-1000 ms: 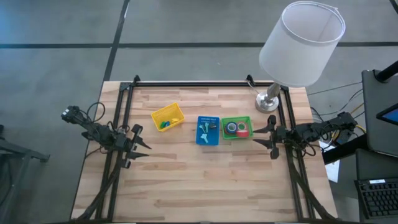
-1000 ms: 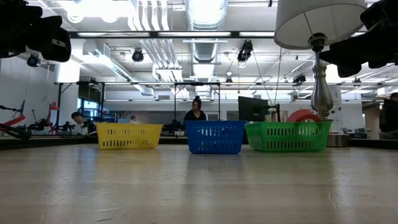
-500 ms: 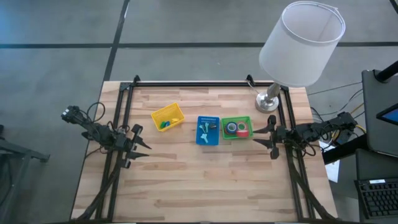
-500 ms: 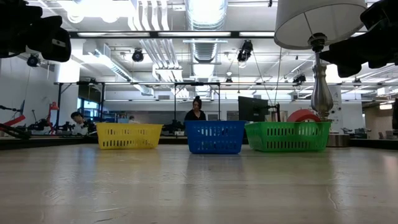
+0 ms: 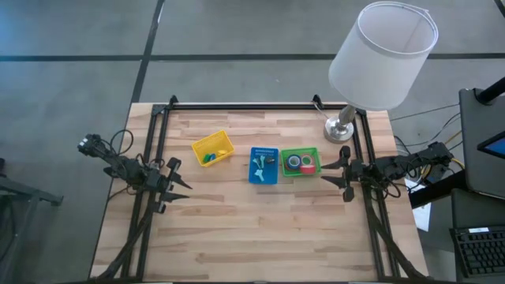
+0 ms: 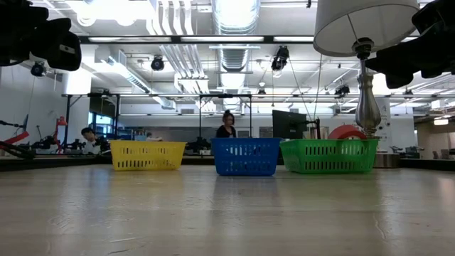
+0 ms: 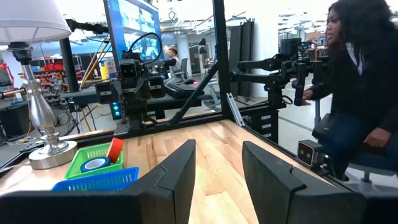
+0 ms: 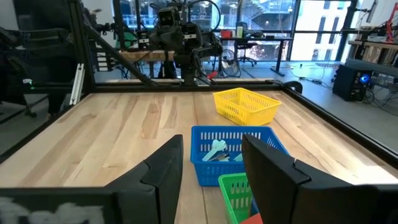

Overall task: Pick and place Stapler, Stapler remover, tape
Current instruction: Return to Home Position

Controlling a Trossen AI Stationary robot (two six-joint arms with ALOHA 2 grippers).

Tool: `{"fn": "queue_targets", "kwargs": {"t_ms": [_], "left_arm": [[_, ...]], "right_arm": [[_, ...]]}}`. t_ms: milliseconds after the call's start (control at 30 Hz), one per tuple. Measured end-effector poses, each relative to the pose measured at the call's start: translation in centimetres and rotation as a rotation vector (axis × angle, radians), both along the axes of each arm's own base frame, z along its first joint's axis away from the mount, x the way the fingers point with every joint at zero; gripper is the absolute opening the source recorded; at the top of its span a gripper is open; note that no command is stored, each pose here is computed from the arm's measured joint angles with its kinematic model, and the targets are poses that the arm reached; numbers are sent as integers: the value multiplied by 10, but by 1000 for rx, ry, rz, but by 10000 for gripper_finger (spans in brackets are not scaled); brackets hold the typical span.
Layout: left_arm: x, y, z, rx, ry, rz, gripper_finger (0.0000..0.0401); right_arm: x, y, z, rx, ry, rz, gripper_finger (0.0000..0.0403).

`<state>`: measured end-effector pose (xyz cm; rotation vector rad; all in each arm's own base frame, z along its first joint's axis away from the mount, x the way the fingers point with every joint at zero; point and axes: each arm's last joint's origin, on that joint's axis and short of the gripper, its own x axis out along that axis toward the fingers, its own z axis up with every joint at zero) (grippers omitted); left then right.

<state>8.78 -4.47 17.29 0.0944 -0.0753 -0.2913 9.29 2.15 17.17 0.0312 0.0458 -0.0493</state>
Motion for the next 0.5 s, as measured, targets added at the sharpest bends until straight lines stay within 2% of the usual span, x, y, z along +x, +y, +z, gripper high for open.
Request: {"fn": "queue_targets", "kwargs": {"t_ms": [500], "left_arm": [[0,0,0,0,0,0,136]], "right_arm": [[0,0,0,0,0,0,152]]}}
